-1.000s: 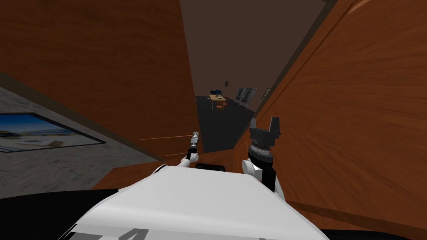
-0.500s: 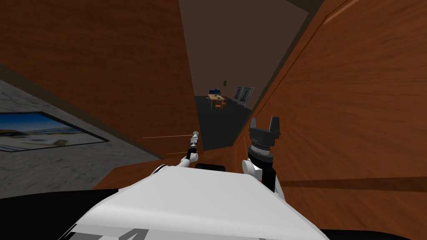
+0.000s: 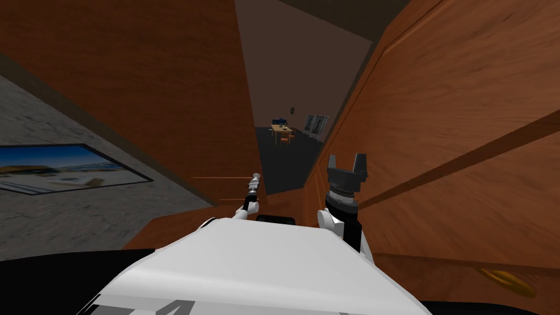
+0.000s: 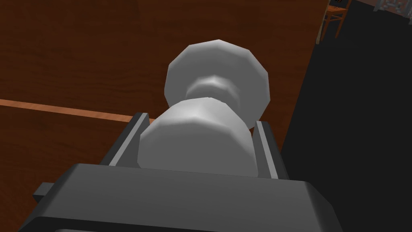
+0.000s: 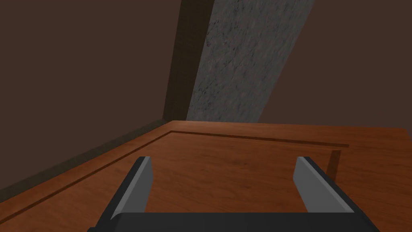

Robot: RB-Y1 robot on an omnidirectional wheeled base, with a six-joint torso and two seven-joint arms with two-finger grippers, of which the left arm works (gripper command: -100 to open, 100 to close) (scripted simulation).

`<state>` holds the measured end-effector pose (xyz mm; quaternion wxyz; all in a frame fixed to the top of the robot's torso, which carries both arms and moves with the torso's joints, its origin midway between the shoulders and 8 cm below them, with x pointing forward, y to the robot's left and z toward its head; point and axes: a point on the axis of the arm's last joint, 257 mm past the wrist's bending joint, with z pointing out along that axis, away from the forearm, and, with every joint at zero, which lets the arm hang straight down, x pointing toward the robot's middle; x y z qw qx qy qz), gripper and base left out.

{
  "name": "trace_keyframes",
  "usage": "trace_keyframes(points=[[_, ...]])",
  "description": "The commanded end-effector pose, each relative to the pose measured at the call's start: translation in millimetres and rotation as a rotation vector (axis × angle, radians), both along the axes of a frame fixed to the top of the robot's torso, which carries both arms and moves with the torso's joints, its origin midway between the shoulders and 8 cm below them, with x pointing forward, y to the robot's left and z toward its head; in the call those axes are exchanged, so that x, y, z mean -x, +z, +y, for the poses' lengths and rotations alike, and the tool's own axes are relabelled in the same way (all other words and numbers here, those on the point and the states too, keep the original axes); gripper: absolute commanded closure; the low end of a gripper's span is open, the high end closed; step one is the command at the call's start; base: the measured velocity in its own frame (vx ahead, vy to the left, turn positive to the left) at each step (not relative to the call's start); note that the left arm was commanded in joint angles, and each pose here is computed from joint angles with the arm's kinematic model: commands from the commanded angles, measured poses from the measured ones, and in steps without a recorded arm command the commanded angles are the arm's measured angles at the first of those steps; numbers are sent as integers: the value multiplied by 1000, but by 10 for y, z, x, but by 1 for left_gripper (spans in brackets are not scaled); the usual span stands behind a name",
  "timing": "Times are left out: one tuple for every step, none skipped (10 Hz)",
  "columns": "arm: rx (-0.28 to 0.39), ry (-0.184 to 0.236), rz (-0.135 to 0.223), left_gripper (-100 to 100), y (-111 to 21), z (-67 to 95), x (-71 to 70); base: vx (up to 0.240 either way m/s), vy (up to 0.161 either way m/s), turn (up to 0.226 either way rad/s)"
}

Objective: Pull the door open

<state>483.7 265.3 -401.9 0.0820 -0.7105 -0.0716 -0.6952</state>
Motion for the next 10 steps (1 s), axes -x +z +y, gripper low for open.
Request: trace_keyframes(points=[[-5, 24, -14, 100, 44, 164, 0, -128, -2, -145], [-5, 24, -14, 100, 44, 164, 0, -137, 4, -70], [-5, 33, -13, 100, 38, 233, 18, -164, 17, -114], [-5, 40, -12, 100, 33, 284, 33, -204, 39, -170], [-5, 47, -12, 100, 29, 336, 48, -210, 37, -152], [-4, 54, -12, 100, 26, 387, 63, -201, 7, -162], [-4, 54, -12, 100, 26, 387, 63, -126, -16, -44], [-3, 73, -10, 100, 15, 528, 108, -166, -16, -233], [-3, 73, -10, 100, 15, 528, 108, -149, 2, -143], [-2, 89, -10, 100, 8, 644, 147, -143, -14, -226]])
